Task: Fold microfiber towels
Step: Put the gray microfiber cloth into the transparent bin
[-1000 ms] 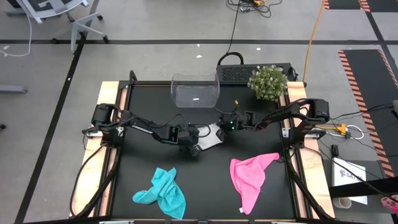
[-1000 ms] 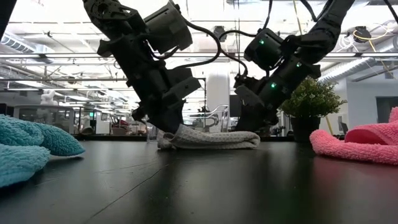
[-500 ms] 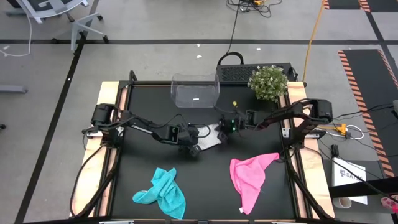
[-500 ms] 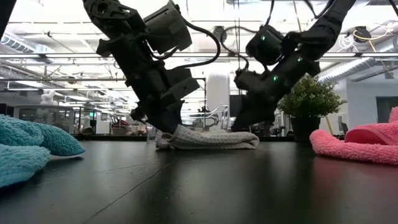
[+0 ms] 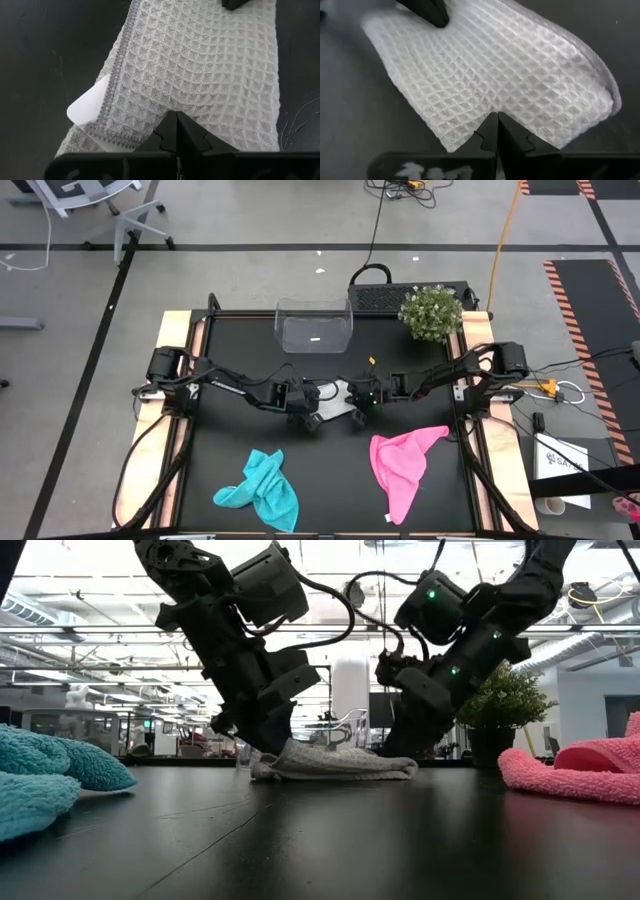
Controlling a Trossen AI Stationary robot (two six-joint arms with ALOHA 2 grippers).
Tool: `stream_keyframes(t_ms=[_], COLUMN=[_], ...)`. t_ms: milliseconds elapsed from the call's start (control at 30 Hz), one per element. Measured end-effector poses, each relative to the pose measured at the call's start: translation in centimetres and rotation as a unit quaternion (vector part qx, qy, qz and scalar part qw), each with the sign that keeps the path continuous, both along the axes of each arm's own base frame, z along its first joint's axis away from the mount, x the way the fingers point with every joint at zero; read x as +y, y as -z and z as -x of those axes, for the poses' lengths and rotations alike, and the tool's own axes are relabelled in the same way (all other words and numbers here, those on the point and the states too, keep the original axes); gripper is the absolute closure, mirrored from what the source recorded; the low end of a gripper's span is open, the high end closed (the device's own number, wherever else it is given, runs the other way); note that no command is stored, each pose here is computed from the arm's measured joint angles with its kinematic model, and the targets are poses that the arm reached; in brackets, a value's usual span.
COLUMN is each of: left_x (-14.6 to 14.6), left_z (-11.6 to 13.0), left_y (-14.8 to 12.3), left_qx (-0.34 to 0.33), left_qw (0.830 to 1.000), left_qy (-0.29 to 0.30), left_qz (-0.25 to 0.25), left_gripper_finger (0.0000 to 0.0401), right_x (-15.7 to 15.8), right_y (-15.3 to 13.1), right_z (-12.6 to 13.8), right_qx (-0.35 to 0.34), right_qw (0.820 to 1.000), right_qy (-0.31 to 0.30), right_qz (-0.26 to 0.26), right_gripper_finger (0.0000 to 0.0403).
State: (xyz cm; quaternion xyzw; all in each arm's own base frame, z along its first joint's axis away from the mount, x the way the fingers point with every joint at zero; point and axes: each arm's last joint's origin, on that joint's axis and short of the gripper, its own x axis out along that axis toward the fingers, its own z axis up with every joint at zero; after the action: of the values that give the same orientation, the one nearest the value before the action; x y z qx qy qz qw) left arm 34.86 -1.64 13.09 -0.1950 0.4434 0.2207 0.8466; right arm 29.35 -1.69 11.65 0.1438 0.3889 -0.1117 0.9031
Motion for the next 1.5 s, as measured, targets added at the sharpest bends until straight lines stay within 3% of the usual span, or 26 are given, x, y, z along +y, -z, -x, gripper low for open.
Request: stream_keyframes(t_ms=[267, 467, 667, 833, 1100, 1333, 1500], left_x=[0.0, 0.0, 0.0, 0.0, 0.0, 0.0, 0.0], left_z=[0.1, 0.1, 0.2, 0.2, 0.2, 0.1, 0.2], left_y=[0.1, 0.1, 0.1, 0.1, 0.1, 0.1, 0.1], left_qx=[0.005, 0.01, 0.013, 0.012, 0.012, 0.011, 0.012], left_qw=[1.0, 1.0, 1.0, 1.0, 1.0, 1.0, 1.0], left_qy=[0.001, 0.002, 0.007, 0.01, 0.01, 0.009, 0.009], left_qz=[0.0, 0.0, -0.003, -0.004, -0.004, -0.004, -0.004], left_gripper_finger=[0.0398, 0.0397, 0.0393, 0.0396, 0.0395, 0.0397, 0.0397], right_x=[-0.1, 0.0, 0.0, 0.3, 0.8, 1.0, 1.1], right_y=[0.5, -0.7, -3.3, -3.6, -2.0, 1.2, 2.3], right_z=[0.6, 1.4, 2.5, 1.8, -0.6, -1.3, -1.4], right_qx=[0.048, 0.052, 0.033, -0.005, -0.076, -0.05, -0.031], right_qw=[0.999, 0.999, 0.999, 1.0, 0.996, 0.996, 0.996], right_qy=[-0.01, -0.012, -0.01, -0.011, -0.032, -0.044, -0.055], right_qz=[0.008, 0.004, 0.007, 0.005, -0.017, -0.061, -0.064], right_gripper_finger=[0.0403, 0.0403, 0.0403, 0.0403, 0.0403, 0.0403, 0.0403])
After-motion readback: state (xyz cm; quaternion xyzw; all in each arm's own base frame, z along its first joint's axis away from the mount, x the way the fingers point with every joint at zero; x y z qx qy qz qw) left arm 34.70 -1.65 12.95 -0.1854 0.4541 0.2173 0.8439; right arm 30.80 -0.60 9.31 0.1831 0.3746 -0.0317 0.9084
